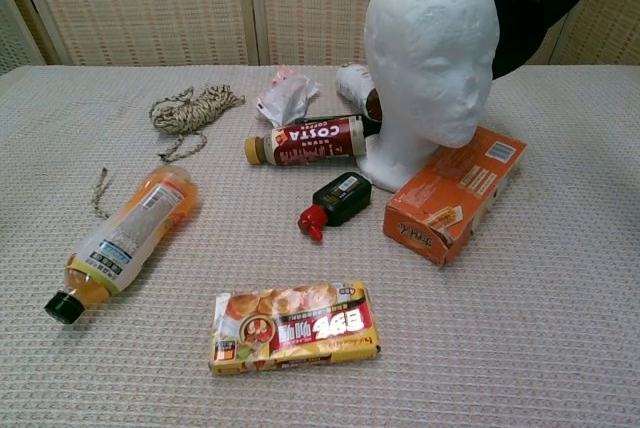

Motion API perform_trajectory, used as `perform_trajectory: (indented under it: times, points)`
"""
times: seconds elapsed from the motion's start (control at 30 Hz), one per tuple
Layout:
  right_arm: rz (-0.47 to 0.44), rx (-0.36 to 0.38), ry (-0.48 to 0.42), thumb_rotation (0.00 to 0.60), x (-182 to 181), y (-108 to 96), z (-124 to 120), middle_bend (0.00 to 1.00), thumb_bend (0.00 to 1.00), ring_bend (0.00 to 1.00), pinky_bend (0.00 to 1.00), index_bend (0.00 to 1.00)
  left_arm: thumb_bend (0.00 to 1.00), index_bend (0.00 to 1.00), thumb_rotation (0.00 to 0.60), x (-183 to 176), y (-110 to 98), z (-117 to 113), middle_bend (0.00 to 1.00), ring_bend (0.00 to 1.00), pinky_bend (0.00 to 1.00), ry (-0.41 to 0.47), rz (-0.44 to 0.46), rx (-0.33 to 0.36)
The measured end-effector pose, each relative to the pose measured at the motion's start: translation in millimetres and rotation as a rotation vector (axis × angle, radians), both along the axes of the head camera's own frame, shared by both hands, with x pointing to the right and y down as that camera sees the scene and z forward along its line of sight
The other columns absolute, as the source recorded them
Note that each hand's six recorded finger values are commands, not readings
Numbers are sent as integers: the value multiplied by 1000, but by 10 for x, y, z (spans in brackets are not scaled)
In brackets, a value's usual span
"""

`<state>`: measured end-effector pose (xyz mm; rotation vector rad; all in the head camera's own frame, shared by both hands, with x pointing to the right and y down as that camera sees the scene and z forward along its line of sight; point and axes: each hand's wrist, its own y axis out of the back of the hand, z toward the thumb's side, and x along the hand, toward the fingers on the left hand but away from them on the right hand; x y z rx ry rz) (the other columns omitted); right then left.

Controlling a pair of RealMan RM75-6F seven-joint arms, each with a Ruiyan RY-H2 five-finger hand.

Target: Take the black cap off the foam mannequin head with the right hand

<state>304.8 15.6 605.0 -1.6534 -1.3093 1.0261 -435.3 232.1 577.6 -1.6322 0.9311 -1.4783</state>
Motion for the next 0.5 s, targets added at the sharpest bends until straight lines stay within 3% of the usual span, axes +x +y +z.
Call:
perform_trajectory:
  times: [0.27,0.5]
  points:
    - [35,-3,69,600,199,-145,79,955,948,1000,1000,698,51,194,600,12,-8,19,184,188,133,-3,4,-6]
    - [40,-27,126,600,433,-49,115,955,949,1000,1000,699,51,190,600,30,-6,42,184,188,133,-1,8,-14]
